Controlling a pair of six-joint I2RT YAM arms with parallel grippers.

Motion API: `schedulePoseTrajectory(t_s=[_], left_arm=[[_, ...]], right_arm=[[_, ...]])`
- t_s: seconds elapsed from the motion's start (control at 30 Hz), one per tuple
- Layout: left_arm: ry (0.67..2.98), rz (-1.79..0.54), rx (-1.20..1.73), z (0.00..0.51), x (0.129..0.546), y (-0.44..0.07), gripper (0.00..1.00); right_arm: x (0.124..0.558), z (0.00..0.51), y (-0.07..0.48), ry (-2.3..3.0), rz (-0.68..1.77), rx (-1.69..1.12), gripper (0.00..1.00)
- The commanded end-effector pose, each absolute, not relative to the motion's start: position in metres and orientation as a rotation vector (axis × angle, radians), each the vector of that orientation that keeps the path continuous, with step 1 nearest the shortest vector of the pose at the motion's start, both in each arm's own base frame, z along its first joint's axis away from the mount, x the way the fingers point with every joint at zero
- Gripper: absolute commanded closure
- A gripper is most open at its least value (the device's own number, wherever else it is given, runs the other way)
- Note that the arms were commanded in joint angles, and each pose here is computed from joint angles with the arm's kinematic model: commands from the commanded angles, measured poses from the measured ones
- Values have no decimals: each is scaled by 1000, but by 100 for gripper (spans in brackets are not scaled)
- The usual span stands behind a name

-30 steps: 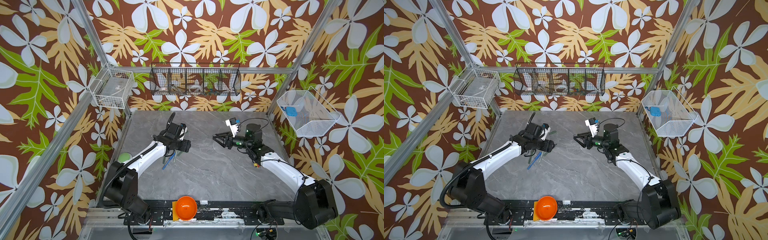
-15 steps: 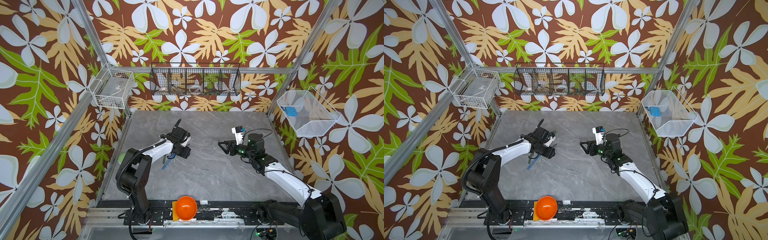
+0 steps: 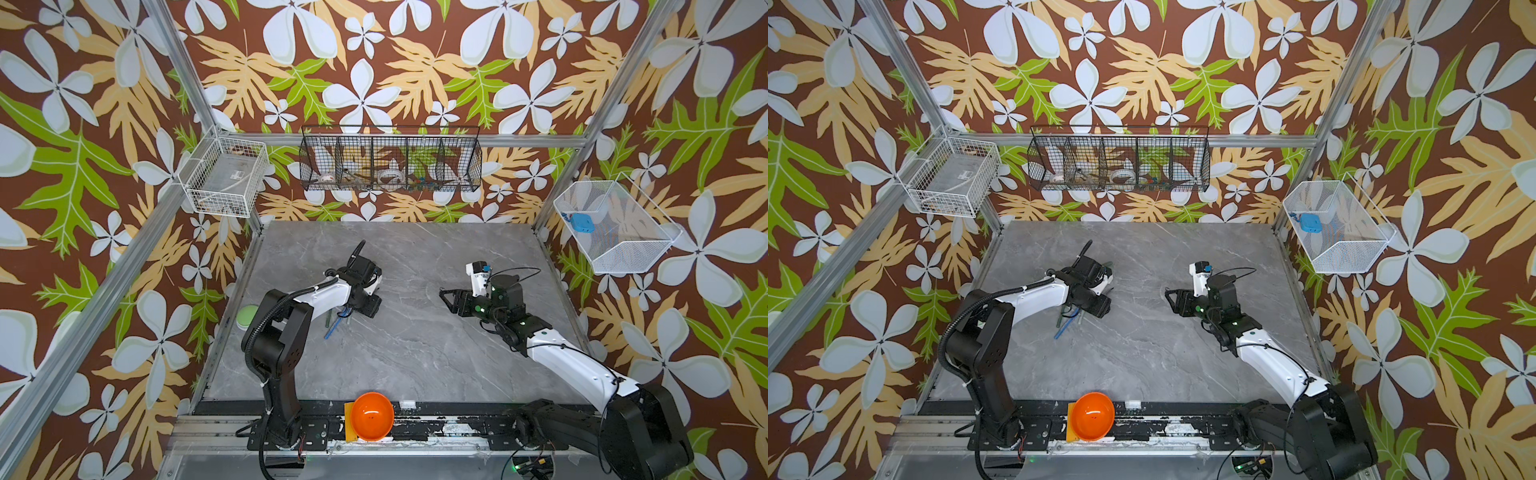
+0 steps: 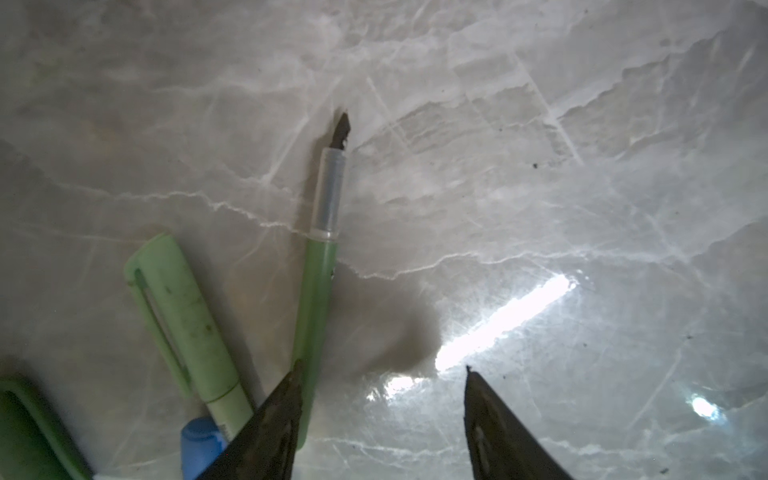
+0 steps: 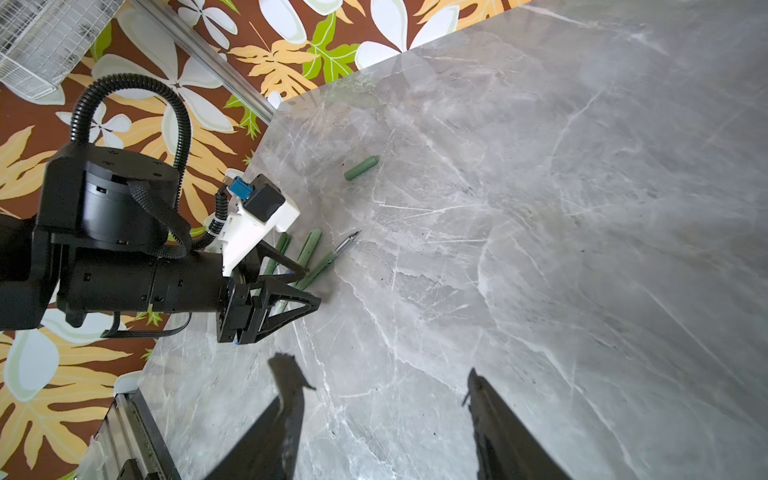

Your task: Insert the pens into the pen caps

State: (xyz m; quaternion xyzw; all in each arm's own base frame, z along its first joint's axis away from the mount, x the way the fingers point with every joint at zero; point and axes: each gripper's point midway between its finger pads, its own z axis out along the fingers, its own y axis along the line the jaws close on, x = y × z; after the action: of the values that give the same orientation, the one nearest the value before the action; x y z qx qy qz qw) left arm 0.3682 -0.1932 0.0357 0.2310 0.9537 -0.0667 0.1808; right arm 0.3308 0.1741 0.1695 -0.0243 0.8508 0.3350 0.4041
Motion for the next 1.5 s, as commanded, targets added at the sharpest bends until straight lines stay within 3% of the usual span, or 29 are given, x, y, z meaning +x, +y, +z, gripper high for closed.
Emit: schedulePoseTrajectory(t_s=[0.0, 0.37, 0.7, 1.1, 1.47], left_arm=[[2680, -123, 620, 36, 375, -187, 38], [2720, -69, 642, 19, 362, -181, 58], [2725, -112, 658, 9, 359, -191, 94], [2580, -462, 576, 61, 364, -235, 100], [2375, -798, 557, 112, 337, -291, 100]], right_arm=[[336, 177, 176, 2109, 859, -48, 38], [343, 184, 177, 2084, 873, -30, 38], [344, 184, 180, 2090, 888, -28, 38], [341, 160, 211, 2179, 961, -74, 38], [345, 139, 258, 2102, 1265, 45, 37]])
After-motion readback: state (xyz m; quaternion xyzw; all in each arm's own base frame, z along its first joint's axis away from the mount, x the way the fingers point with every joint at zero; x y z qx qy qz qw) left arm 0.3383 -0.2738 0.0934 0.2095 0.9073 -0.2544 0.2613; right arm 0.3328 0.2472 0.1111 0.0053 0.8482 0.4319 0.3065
